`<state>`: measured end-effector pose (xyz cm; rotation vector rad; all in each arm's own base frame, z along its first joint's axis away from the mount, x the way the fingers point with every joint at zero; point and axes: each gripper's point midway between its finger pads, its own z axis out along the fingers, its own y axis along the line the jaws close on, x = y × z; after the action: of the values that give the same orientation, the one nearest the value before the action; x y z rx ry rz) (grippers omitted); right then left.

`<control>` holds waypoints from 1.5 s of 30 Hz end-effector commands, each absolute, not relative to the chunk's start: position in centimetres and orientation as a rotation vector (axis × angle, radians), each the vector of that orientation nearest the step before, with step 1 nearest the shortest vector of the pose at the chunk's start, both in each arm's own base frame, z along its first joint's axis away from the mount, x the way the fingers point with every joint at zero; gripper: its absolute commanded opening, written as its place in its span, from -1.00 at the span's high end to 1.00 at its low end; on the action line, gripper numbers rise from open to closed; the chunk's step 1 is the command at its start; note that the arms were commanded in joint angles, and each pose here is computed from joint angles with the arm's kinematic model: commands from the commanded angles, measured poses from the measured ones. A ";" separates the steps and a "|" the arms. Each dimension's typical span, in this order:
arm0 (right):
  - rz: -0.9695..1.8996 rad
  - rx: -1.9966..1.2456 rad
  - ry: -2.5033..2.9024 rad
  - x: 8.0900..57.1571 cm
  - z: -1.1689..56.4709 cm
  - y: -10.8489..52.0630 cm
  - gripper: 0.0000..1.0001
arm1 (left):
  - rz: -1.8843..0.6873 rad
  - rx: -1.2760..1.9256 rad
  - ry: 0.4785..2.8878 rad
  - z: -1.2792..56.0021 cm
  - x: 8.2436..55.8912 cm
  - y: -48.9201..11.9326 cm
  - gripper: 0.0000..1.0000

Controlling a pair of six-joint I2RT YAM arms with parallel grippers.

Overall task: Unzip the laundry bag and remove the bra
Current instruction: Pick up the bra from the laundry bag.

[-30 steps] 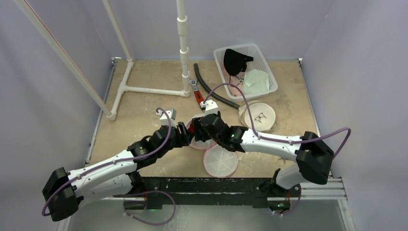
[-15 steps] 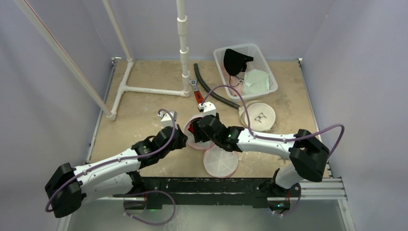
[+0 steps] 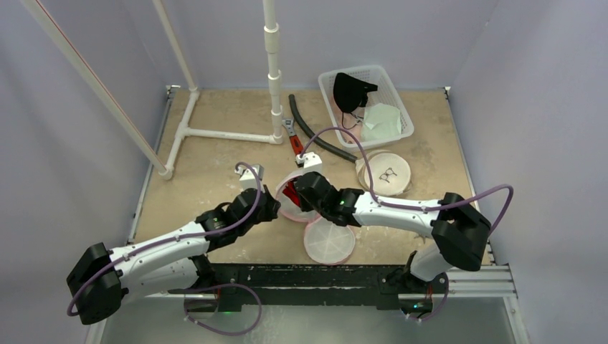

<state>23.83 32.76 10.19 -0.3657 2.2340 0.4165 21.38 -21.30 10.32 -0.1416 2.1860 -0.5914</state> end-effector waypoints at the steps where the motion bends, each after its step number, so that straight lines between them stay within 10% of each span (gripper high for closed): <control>1: 0.372 -0.361 2.225 23.9 11.1 31.8 1.00 | -0.612 -0.167 2.146 11.0 21.8 -21.3 1.00; 24: 0.929 -0.512 1.903 20.9 28.1 30.6 1.00 | -0.563 -0.174 2.157 10.6 22.0 -20.8 1.00; 45: 1.612 -0.836 1.843 14.8 26.9 33.8 1.00 | -0.576 -0.171 2.074 14.9 23.8 -22.0 1.00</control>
<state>16.55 33.28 22.40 -0.7335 2.0456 1.4442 22.67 -21.71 12.91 -0.1659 2.1275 -0.5875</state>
